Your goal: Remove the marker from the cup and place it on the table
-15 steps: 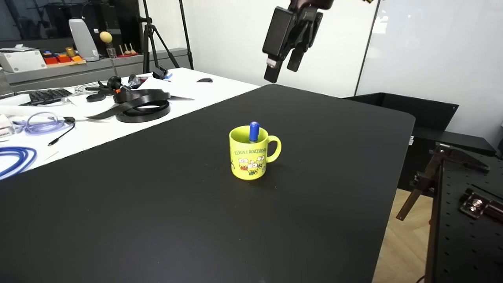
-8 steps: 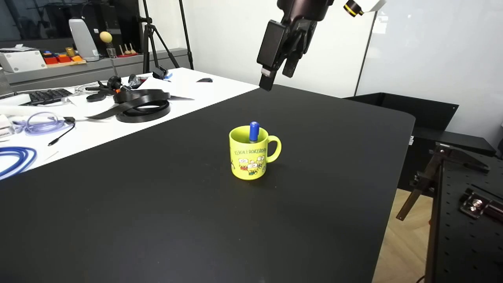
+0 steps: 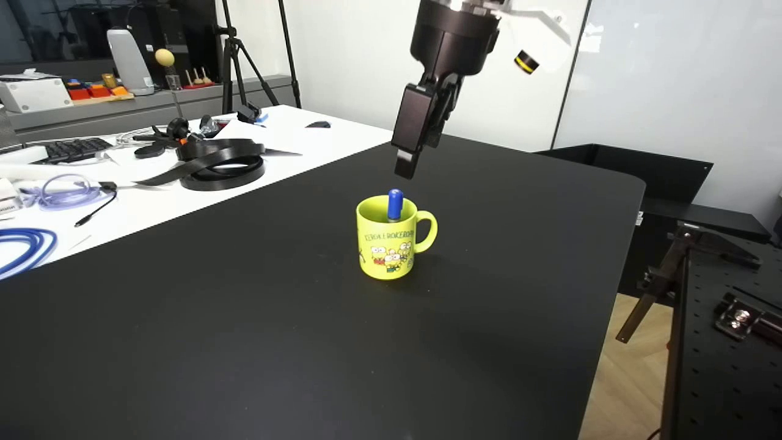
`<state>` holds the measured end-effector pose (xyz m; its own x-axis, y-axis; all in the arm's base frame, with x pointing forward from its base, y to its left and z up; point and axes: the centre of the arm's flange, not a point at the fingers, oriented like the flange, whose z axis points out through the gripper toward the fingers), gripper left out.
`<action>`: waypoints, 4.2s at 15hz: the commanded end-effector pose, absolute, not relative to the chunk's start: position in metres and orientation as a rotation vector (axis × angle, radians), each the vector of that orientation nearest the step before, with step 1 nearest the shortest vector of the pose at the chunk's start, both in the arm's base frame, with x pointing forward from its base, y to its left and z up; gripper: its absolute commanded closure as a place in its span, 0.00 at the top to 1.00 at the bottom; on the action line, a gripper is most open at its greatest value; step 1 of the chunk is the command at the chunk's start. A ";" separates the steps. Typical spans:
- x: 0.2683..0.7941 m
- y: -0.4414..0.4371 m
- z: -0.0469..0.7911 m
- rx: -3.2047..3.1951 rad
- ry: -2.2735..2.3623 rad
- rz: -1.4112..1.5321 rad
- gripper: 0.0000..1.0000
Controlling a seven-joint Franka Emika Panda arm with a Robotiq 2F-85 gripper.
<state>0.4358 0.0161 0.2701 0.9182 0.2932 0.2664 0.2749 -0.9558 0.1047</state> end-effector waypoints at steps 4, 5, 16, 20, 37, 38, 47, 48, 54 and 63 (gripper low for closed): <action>0.478 0.029 0.229 2.959 0.550 0.392 1.00; 0.481 0.031 0.226 2.962 0.570 0.381 1.00; 0.485 0.048 0.215 3.033 0.598 0.320 0.39; 0.479 0.039 0.232 3.032 0.560 0.334 0.11; 0.472 0.029 0.244 3.051 0.554 0.257 0.87; 0.471 0.027 0.244 3.048 0.549 0.262 0.93; 0.487 0.001 0.233 3.060 0.495 0.342 1.00; 0.489 -0.001 0.231 3.058 0.485 0.349 1.00; 0.497 -0.011 0.219 3.062 0.435 0.358 1.00; 0.510 -0.016 0.206 3.068 0.423 0.364 0.75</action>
